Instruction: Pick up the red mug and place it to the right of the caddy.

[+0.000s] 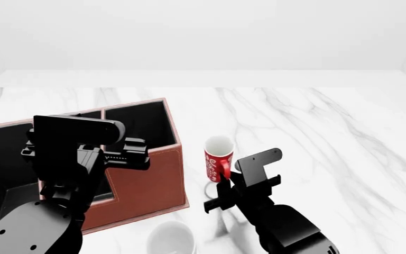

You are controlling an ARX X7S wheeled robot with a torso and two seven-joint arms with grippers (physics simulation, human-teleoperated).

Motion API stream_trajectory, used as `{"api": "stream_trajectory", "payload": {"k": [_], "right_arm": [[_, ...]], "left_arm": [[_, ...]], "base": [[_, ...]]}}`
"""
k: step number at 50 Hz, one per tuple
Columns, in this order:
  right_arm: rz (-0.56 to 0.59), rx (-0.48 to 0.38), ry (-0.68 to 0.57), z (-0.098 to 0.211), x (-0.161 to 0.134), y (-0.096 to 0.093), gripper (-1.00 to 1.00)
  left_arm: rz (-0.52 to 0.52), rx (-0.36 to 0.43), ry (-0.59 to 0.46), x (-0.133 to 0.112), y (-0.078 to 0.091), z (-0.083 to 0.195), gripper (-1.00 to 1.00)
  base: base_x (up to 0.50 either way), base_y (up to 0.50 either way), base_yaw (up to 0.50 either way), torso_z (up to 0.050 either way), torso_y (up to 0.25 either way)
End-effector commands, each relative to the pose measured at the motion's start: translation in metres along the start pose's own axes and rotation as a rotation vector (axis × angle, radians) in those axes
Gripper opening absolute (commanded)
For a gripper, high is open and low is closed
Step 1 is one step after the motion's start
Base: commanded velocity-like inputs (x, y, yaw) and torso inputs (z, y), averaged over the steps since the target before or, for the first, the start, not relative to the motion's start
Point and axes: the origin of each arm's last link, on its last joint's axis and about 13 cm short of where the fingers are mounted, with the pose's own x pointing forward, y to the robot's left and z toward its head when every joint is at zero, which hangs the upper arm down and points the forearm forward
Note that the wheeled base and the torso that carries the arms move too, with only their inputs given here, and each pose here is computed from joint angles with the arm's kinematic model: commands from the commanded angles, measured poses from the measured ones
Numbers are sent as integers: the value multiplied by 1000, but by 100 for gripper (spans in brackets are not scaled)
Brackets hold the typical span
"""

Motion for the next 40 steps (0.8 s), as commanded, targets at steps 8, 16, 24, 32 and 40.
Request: {"api": "stream_trajectory", "payload": {"k": [8, 16, 24, 32, 40], "right_arm": [[-16, -60, 92, -3, 35, 7, -100], [-2, -68, 147, -9, 44, 10, -100], [-5, -77, 186, -16, 48, 9, -100], [-13, -79, 201, -19, 51, 7, -100], [-19, -83, 204, -19, 52, 7, -100]], "left_arm": [[-6, -3, 3, 1, 0, -2, 100], [-3, -8, 7, 0, 2, -4, 100], [-3, -9, 9, 0, 1, -5, 100], [-1, -12, 11, 1, 2, -6, 100], [1, -13, 13, 1, 2, -7, 100]], "base": [[0, 0, 0, 0, 0], [0, 0, 0, 0, 1], [0, 0, 0, 0, 0], [0, 0, 0, 0, 1], [0, 0, 0, 0, 0]]}}
